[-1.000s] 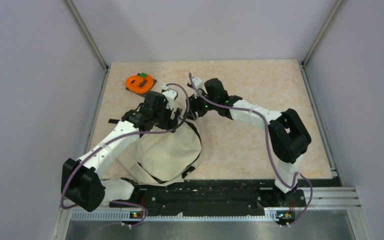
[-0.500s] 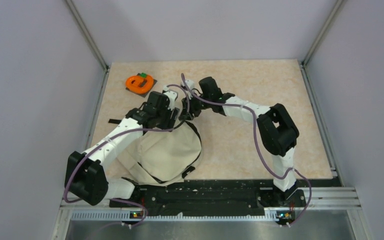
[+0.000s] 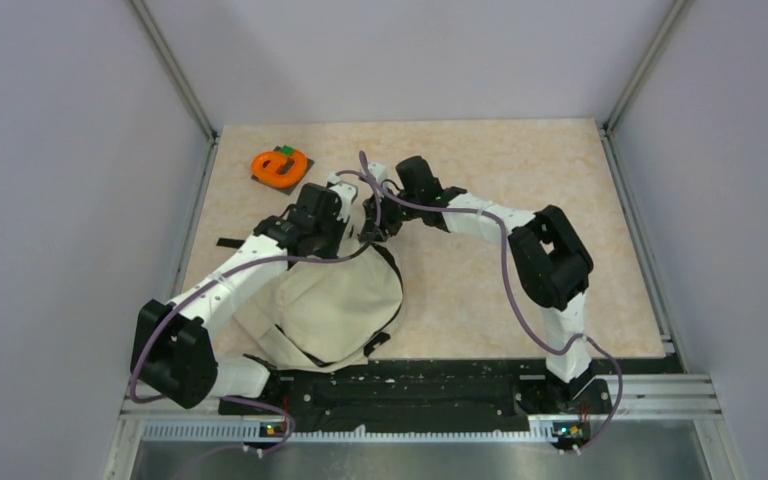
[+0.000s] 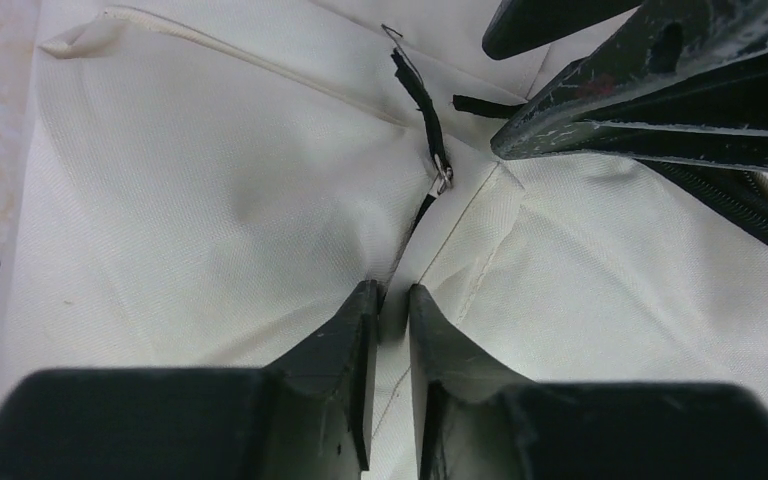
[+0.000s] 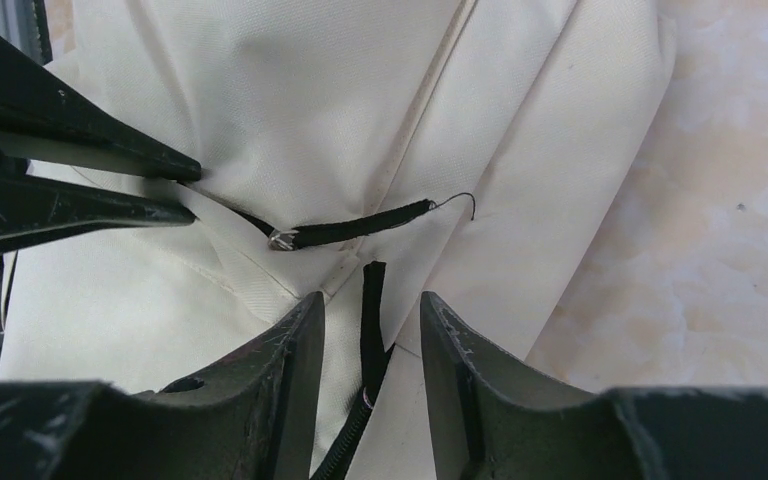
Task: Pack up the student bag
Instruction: Zip the student bag at the center of the board.
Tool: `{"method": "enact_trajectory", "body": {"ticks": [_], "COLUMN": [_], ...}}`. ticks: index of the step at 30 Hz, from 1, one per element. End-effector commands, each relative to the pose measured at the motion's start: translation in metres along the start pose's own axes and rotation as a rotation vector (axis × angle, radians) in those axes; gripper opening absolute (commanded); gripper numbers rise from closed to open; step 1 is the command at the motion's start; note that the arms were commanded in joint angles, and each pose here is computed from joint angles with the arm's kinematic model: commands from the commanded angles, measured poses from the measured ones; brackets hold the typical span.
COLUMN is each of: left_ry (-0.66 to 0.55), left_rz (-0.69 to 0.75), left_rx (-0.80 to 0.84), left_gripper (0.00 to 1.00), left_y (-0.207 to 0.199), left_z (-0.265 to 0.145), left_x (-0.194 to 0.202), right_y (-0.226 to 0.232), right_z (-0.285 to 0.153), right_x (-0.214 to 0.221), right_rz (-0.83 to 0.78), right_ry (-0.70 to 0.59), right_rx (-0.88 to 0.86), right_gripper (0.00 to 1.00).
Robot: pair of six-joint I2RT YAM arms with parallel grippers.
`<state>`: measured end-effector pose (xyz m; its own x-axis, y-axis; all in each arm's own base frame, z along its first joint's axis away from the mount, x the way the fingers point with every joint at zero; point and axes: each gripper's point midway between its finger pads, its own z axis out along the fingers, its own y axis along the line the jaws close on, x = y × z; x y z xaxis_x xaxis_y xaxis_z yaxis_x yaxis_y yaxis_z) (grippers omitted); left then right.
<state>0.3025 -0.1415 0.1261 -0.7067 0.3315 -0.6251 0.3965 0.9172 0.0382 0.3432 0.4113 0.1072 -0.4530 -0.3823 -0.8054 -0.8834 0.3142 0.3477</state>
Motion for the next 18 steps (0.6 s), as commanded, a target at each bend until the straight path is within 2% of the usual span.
{"method": "enact_trajectory", "body": {"ticks": [1, 4, 10, 18], "left_ry": [-0.017, -0.022, -0.031, -0.035], "left_rz": [0.004, 0.004, 0.002, 0.002], "left_rx": [-0.006, -0.010, -0.017, -0.021], "left_gripper": [0.14, 0.00, 0.00, 0.00], "left_y": [0.001, 0.002, 0.004, 0.004], "left_z": [-0.002, -0.004, -0.007, -0.008], "left_x": [-0.011, -0.012, -0.013, -0.014], "right_y": [0.000, 0.002, 0.004, 0.001], "right_z": [-0.005, -0.003, 0.003, 0.013], "right_x": [-0.015, -0.014, -0.011, -0.005], "right_rz": [-0.051, -0.054, -0.055, -0.072], "right_ry": [-0.046, -0.041, -0.035, 0.013], "right_rx": [0.006, -0.017, -0.044, -0.014], "right_gripper": [0.40, 0.41, 0.40, 0.34]}}
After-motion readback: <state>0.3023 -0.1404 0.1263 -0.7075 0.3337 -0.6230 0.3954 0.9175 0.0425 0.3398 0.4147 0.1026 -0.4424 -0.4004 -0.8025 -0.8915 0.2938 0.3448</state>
